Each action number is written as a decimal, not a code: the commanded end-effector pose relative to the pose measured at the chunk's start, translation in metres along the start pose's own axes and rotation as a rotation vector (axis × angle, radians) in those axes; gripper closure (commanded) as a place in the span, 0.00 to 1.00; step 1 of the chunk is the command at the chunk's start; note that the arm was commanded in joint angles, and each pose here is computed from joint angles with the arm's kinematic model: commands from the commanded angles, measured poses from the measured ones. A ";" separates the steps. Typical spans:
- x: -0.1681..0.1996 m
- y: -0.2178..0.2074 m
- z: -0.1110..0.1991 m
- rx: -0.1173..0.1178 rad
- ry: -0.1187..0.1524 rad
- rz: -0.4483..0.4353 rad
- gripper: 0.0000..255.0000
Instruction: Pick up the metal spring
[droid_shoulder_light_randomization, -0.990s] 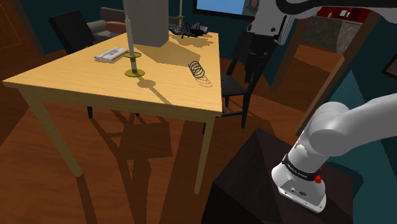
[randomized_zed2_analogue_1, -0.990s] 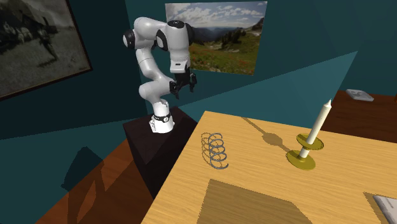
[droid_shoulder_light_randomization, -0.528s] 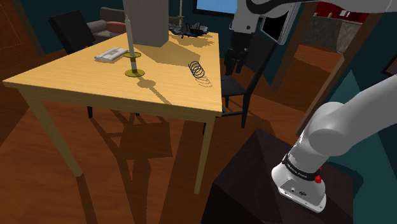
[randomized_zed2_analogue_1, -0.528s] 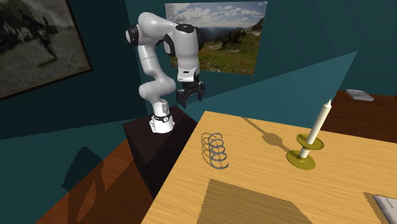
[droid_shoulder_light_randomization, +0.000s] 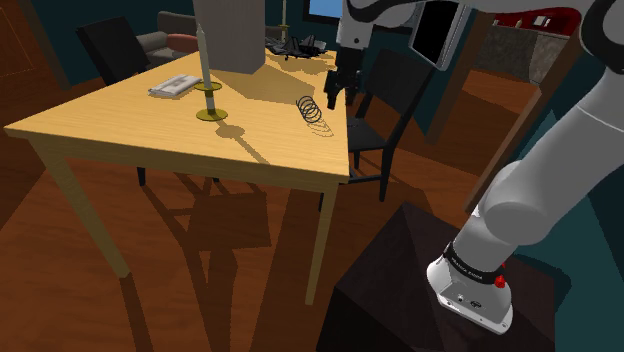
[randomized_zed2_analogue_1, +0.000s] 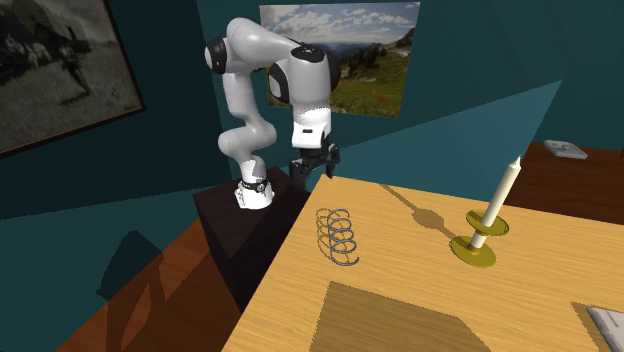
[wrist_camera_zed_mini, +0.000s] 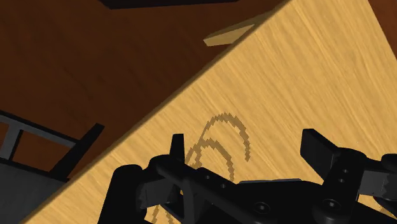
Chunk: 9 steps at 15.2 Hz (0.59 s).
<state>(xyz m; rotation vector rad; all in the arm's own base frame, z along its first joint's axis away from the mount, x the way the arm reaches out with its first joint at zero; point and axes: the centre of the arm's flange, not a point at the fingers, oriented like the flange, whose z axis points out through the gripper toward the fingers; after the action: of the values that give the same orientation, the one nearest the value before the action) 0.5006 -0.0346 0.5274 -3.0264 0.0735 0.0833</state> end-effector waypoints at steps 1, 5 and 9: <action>0.027 0.005 -0.001 -0.001 0.005 0.011 0.00; 0.077 0.016 0.000 -0.003 0.014 0.034 0.00; 0.127 0.029 -0.001 -0.005 0.023 0.056 0.00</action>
<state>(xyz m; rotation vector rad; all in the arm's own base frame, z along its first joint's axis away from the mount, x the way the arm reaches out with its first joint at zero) 0.6131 -0.0646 0.5203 -3.0307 0.1510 0.0570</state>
